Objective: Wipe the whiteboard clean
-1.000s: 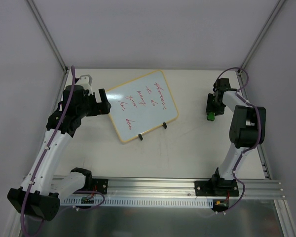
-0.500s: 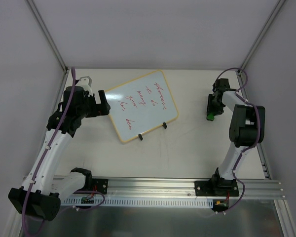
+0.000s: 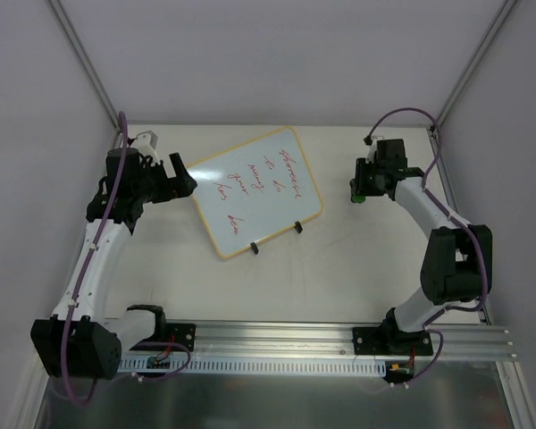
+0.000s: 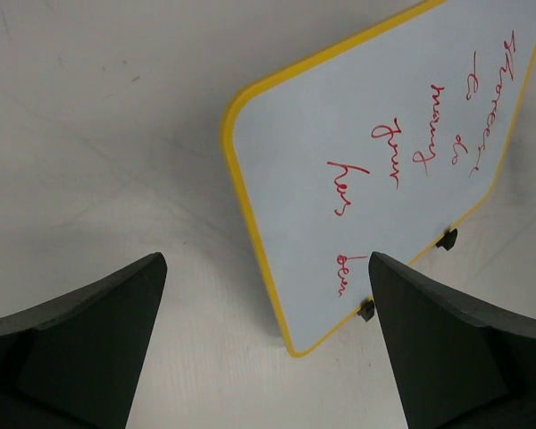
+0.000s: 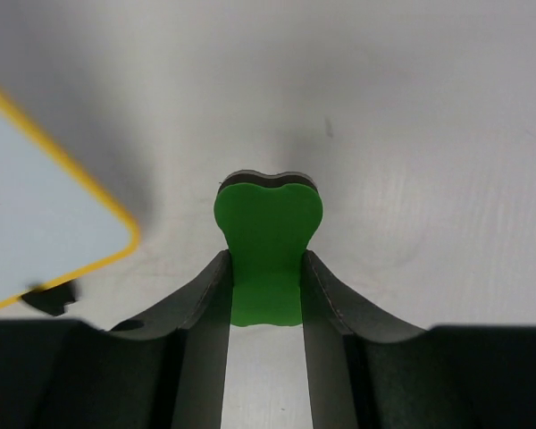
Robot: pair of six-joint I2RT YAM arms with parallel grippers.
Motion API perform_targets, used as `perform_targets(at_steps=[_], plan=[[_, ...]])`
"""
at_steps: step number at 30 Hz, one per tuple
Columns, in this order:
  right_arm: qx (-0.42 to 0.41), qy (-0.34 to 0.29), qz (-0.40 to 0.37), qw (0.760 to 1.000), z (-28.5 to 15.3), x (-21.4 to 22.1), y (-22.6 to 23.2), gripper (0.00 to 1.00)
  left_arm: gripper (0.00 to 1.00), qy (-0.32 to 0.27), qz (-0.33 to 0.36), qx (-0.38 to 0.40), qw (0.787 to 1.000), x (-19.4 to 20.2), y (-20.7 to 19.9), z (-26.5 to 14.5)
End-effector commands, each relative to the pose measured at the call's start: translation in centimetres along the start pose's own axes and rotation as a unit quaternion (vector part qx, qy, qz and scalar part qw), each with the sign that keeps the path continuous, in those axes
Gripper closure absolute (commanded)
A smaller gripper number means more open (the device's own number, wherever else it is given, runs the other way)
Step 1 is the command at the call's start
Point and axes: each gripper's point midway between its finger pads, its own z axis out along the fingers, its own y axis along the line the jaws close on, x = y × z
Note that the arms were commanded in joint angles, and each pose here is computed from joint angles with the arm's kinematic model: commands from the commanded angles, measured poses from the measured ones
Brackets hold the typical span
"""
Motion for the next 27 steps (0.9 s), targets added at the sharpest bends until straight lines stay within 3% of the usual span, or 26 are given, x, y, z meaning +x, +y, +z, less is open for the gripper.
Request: perform_targets(at_steps=[1, 9, 15, 27], plan=[[-0.08, -0.087, -0.031, 0.993, -3.1, -3.4, 4.9, 0.86, 0.01, -0.012, -0.006, 0.059, 0.998, -0.6, -1.0, 1.4], [-0.179, -0.144, -0.091, 0.969, -6.7, -4.1, 14.6, 0.89, 0.13, -0.041, -0.009, 0.077, 0.996, -2.4, 1.6, 4.4], [-0.241, -0.146, -0.137, 0.949, -8.0, -3.5, 20.8, 0.89, 0.26, -0.063, 0.048, 0.131, 0.988, -3.2, 1.6, 6.1], [-0.279, -0.172, -0.19, 0.925, -9.5, -4.0, 27.4, 0.91, 0.46, -0.034, 0.074, 0.262, 0.962, -2.6, 0.4, 6.9]])
